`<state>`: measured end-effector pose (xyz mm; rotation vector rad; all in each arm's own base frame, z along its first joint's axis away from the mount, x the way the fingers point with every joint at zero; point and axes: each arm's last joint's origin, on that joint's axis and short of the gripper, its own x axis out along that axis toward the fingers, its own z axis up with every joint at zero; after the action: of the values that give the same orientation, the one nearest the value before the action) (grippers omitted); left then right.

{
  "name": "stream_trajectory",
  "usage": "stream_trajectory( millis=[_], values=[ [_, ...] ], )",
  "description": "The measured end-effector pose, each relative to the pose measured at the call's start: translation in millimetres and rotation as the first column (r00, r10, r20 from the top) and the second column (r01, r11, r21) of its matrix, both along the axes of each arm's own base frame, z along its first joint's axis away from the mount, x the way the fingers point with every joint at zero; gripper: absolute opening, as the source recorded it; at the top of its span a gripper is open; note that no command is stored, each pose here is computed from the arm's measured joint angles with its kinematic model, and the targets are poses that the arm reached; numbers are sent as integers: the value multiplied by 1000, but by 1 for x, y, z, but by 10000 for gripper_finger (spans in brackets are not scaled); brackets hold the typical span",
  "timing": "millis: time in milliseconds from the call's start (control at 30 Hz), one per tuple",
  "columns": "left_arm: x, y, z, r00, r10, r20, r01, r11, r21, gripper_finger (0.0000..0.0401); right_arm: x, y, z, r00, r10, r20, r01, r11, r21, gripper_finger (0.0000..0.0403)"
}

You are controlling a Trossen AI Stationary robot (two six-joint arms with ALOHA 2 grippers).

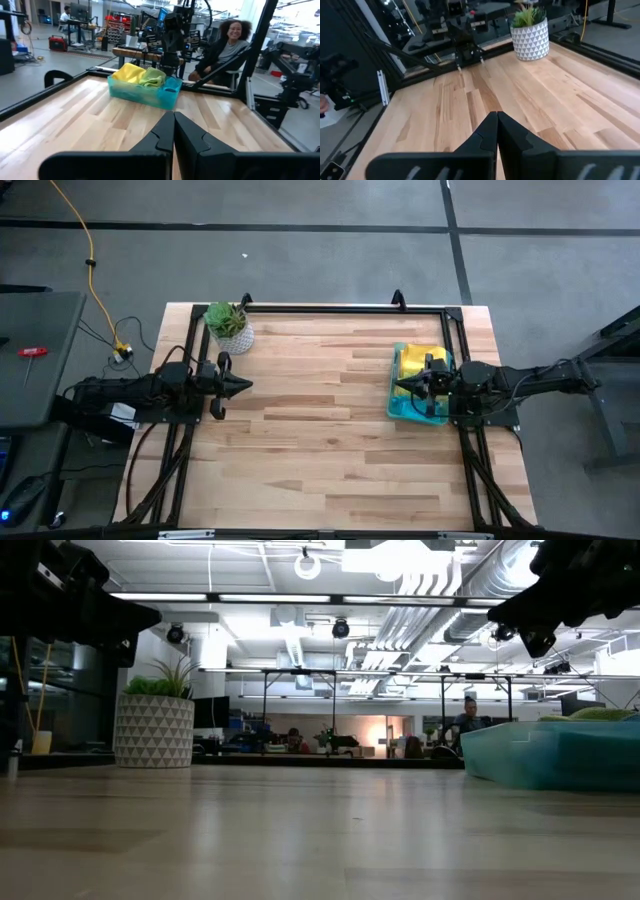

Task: Fold microfiber towels
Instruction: Return to Home Position

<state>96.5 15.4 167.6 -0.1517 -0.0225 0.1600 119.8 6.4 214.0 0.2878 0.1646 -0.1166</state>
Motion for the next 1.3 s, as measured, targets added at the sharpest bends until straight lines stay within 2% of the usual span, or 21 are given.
stream_trajectory(
  millis=[100,267,500,833,933,1033,1300],
  values=[
    [0,0,0,1000,6,-4,-6,1000,19,0,-7,-1,2,999,1,50,-1,1000,2,0],
    [0,0,0,1000,6,-6,-6,1000,25,0,-18,-2,-10,990,4,143,-5,1000,5,0],
    [0,0,0,1000,6,-6,-6,1000,25,0,-27,0,-26,961,107,254,-100,994,-37,0],
    [0,0,0,1000,7,-6,-7,1000,25,0,-25,4,-36,946,224,236,-198,972,-128,0],
    [0,0,0,1000,7,-6,-7,1000,25,0,-22,4,-46,957,227,180,-205,970,-135,0],
    [0,0,0,1000,7,-6,-7,1000,25,0,-22,4,-44,953,228,199,-200,968,-153,0],
    [0,0,0,1000,7,-5,-7,1000,25,0,-22,3,-48,963,231,142,-184,941,-283,0]
  ],
)
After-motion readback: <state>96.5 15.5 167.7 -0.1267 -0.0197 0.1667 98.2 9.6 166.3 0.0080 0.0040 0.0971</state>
